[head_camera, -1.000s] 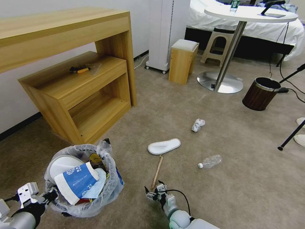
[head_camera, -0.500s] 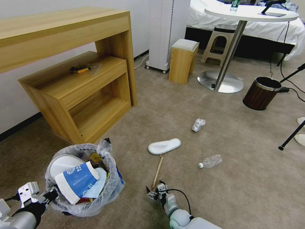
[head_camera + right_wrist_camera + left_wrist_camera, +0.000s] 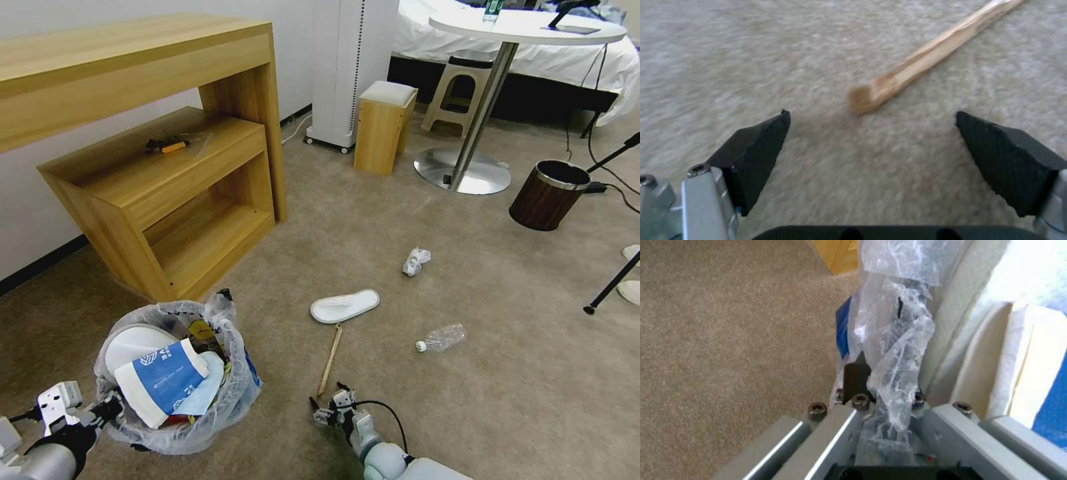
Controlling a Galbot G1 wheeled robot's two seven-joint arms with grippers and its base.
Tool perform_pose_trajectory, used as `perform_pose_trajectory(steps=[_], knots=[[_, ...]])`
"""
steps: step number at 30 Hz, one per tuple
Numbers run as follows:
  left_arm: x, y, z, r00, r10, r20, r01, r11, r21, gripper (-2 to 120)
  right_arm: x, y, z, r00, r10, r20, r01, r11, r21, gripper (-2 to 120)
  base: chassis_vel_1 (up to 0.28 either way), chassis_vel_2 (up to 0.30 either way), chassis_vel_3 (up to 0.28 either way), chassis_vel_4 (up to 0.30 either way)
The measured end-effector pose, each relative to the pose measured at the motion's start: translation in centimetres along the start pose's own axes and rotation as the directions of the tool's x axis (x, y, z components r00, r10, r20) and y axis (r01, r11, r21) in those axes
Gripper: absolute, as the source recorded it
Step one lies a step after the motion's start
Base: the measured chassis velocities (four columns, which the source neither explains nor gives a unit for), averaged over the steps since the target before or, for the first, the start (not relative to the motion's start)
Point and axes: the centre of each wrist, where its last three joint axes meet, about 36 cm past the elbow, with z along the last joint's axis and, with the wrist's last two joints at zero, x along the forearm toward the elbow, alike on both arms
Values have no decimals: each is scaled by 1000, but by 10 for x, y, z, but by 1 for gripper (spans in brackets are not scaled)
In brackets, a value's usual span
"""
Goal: Pick up the trash bin and place the garbage on the floor into it.
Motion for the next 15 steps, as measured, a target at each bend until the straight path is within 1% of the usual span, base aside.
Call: perform_pose_trajectory(steps=[1, 3, 4, 6, 7, 8, 9, 12, 13, 14, 15], knots=[[0, 0, 0, 1000, 0, 0, 0, 1000, 0, 0, 0, 0, 0, 1000, 0, 0, 0, 1000, 0, 92, 0, 0, 0, 0], [0, 0, 0, 1000, 2, 0, -2, 1000, -1, 0, 4, -12, -2, 999, -43, 4, 43, 999, 12, 93, 0, 0, 0, 0], [0, 0, 0, 1000, 2, 0, -2, 1000, -1, 0, 4, -12, -2, 999, -43, 4, 43, 999, 12, 93, 0, 0, 0, 0], [0, -1, 0, 1000, 5, -2, -5, 1000, -6, 0, 10, -38, -8, 997, -78, 11, 77, 996, 41, 93, 0, 0, 0, 0], [-1, -1, 0, 1000, 6, -2, -6, 1000, -7, 0, 12, -47, -10, 996, -89, 16, 88, 995, 53, 93, 0, 0, 0, 0], [-1, -1, 0, 1000, 6, -2, -6, 1000, -7, 0, 12, -47, -10, 996, -89, 16, 88, 995, 53, 93, 0, 0, 0, 0], [-1, -1, -1, 1000, 8, -3, -8, 1000, -8, 0, 13, -57, -14, 995, -97, 24, 95, 993, 66, 92, 0, 0, 0, 0], [-1, -1, -1, 1000, 8, -3, -8, 1000, -9, 0, 15, -65, -17, 994, -103, 27, 101, 992, 74, 92, 0, 0, 0, 0], [-3, -1, -1, 1000, 8, -4, -9, 1000, -11, 0, 18, -78, -21, 994, -105, 29, 102, 991, 90, 91, 0, 0, 0, 0], [-3, -1, -1, 1000, 9, -5, -9, 1000, -10, 0, 19, -86, -25, 994, -107, 31, 104, 989, 102, 91, 0, 0, 0, 0], [-3, -1, -1, 1000, 9, -5, -9, 1000, -10, 0, 19, -86, -25, 994, -107, 31, 104, 989, 102, 91, 0, 0, 0, 0]])
